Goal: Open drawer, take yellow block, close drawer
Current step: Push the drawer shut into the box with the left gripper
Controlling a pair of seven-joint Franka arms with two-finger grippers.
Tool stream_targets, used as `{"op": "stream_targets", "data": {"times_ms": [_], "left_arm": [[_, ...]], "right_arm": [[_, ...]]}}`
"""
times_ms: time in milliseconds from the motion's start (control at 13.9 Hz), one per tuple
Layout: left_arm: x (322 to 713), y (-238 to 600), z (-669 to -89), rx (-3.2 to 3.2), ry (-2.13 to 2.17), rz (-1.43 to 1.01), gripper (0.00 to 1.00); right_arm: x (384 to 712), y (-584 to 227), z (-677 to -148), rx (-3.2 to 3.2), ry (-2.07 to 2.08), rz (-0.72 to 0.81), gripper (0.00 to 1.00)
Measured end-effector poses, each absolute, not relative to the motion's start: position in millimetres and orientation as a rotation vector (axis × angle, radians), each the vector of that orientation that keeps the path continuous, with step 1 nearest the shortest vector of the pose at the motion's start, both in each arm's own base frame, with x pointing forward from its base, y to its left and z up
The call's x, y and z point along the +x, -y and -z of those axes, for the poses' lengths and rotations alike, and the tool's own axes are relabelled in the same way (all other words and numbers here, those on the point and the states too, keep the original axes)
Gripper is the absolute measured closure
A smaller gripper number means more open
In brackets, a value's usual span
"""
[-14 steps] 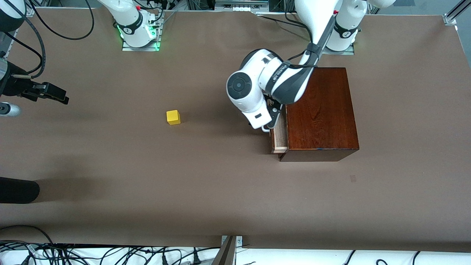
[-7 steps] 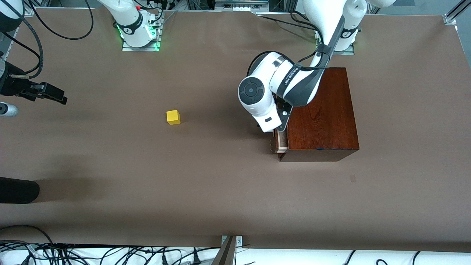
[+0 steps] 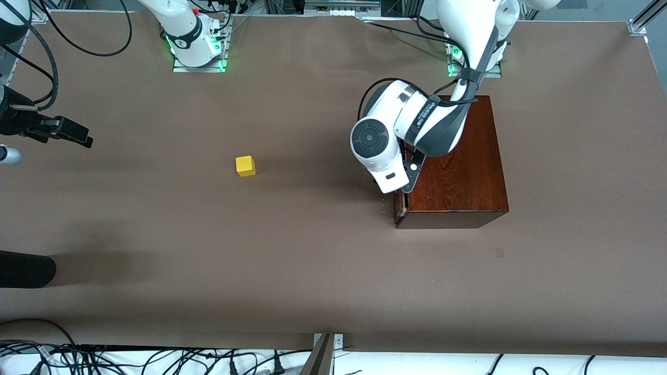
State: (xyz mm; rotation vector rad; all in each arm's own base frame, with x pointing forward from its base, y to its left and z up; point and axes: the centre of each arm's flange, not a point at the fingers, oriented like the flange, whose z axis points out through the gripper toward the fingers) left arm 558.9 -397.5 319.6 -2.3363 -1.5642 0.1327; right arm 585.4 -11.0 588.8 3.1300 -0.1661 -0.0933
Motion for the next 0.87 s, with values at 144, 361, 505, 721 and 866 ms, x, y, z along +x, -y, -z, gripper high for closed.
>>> {"op": "stream_targets", "data": {"times_ms": [144, 361, 505, 721, 866], "left_arm": [[560, 395, -319, -2.337, 1.558, -0.138, 0.99], [560, 393, -320, -2.338, 1.557, -0.14, 0.99], [563, 389, -320, -2.343, 1.55, -0.145, 0.99], [568, 382, -321, -2.349, 1.549, -0.156, 0.99], [568, 383, -323, -2.359, 1.541, -0.151, 0.99]], "right_arm": [[586, 11, -590, 3.13, 0.166, 0.088, 0.0], [586, 11, -592, 3.13, 0.166, 0.084, 0.0], [586, 11, -592, 3.13, 0.166, 0.084, 0.0], [586, 11, -592, 3.13, 0.166, 0.083, 0.0], [586, 11, -592, 3.13, 0.165, 0.083, 0.0]]}}
